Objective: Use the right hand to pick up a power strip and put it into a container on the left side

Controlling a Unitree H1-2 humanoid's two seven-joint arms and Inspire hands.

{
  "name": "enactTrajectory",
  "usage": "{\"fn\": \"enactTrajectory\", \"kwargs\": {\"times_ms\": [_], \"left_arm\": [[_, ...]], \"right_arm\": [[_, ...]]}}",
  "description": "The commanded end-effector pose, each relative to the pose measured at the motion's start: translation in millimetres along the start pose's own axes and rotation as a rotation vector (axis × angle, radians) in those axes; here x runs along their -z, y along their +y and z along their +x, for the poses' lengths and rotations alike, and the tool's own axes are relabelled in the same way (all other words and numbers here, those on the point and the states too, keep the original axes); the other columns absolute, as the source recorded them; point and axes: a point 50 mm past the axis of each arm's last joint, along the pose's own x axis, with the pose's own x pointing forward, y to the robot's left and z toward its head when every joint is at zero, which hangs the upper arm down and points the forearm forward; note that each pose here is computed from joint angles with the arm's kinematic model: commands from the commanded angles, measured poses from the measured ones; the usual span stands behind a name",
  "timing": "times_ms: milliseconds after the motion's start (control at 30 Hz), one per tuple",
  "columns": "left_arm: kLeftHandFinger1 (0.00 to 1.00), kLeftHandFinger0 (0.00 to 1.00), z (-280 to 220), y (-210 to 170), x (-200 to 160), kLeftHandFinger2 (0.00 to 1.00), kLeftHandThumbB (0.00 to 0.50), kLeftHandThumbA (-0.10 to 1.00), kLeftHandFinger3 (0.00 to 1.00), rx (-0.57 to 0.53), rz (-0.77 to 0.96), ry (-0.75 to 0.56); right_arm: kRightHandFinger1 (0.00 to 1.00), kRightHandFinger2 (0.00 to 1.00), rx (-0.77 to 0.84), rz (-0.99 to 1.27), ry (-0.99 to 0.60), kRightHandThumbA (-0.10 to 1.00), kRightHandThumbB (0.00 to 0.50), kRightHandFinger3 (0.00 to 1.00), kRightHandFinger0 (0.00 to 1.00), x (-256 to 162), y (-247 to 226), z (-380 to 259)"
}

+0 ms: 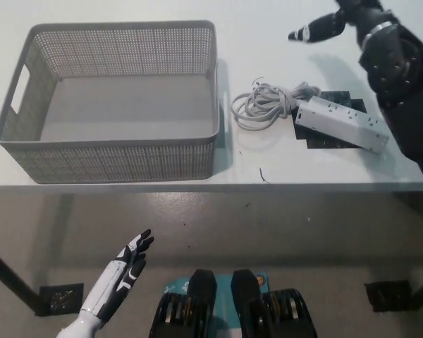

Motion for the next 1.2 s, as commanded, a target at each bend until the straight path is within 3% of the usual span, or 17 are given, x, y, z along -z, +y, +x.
{"fn": "enactTrajectory", "kwargs": {"times_ms": [0, 167, 200, 267, 433, 500, 600, 633, 733, 800, 833, 900, 967, 1167], "left_arm": [[1.0, 1.0, -1.6, 13.6, -18.6, 1.0, 0.343, 1.0, 1.0, 0.058, 0.08, -0.157], [1.0, 1.0, -0.6, 14.4, -18.6, 1.0, 0.342, 1.0, 1.0, 0.063, 0.079, -0.157], [1.0, 1.0, -0.3, 14.1, -18.8, 1.0, 0.341, 1.0, 1.0, 0.065, 0.079, -0.158], [1.0, 1.0, -0.1, 14.3, -18.6, 1.0, 0.341, 1.0, 1.0, 0.069, 0.075, -0.158], [1.0, 1.0, -3.6, 6.0, -17.7, 1.0, 0.345, 1.0, 1.0, 0.086, 0.049, -0.154], [1.0, 1.0, -3.5, 4.0, -18.4, 1.0, 0.354, 1.0, 1.0, 0.088, 0.046, -0.155], [1.0, 1.0, -4.0, 2.1, -19.3, 1.0, 0.361, 1.0, 1.0, 0.09, 0.042, -0.158], [1.0, 1.0, -4.3, 1.9, -19.2, 1.0, 0.361, 1.0, 1.0, 0.091, 0.042, -0.159], [1.0, 1.0, -6.1, 0.1, -19.2, 1.0, 0.367, 1.0, 1.0, 0.093, 0.04, -0.158], [1.0, 1.0, -7.8, -0.7, -19.4, 1.0, 0.373, 1.0, 1.0, 0.093, 0.033, -0.158], [1.0, 1.0, -9.4, -0.9, -19.8, 1.0, 0.377, 1.0, 1.0, 0.094, 0.029, -0.156], [1.0, 1.0, -10.7, -0.7, -20.4, 1.0, 0.378, 1.0, 1.0, 0.096, 0.03, -0.158], [1.0, 1.0, -10.3, -1.2, -21.3, 1.0, 0.381, 1.0, 1.0, 0.099, 0.031, -0.161], [1.0, 1.0, -7.9, 0.5, -23.8, 1.0, 0.385, 1.0, 1.0, 0.11, 0.043, -0.167]], "right_arm": [[1.0, 1.0, -0.327, -0.104, 0.159, 1.0, 0.358, 1.0, 1.0, -105.5, -65.0, 46.4], [1.0, 1.0, -0.405, -0.004, 0.24, 1.0, 0.36, 1.0, 1.0, -82.3, -35.2, 43.0], [1.0, 1.0, -0.404, -0.062, 0.245, 1.0, 0.406, 1.0, 1.0, -78.0, -28.9, 42.5], [1.0, 1.0, -0.427, -0.104, 0.257, 1.0, 0.441, 1.0, 1.0, -68.5, -11.8, 40.4], [1.0, 1.0, -0.503, -0.093, 0.316, 1.0, 0.468, 1.0, 1.0, -44.8, 22.1, 32.2], [1.0, 1.0, -0.53, -0.069, 0.32, 1.0, 0.449, 1.0, 1.0, -37.3, 32.4, 29.0], [1.0, 1.0, -0.561, -0.221, 0.335, 1.0, 0.48, 1.0, 1.0, -21.5, 54.3, 22.1], [1.0, 1.0, -0.569, -0.258, 0.345, 1.0, 0.481, 1.0, 1.0, -16.9, 59.5, 20.0], [1.0, 1.0, -0.611, -0.283, 0.4, 1.0, 0.384, 1.0, 1.0, 8.9, 79.0, 8.1], [1.0, 1.0, -0.621, -0.321, 0.455, 1.0, 0.384, 1.0, 1.0, 29.6, 90.5, -1.7], [1.0, 1.0, -0.611, -0.34, 0.508, 1.0, 0.433, 1.0, 1.0, 46.4, 97.6, -9.8], [1.0, 1.0, -0.623, -0.355, 0.561, 1.0, 0.459, 1.0, 1.0, 69.1, 103.6, -21.3], [1.0, 1.0, -0.629, -0.381, 0.582, 1.0, 0.429, 1.0, 1.0, 87.6, 105.6, -30.4], [1.0, 1.0, -0.639, -0.491, 0.644, 1.0, 0.421, 1.0, 1.0, 124.8, 102.8, -49.6]]}}
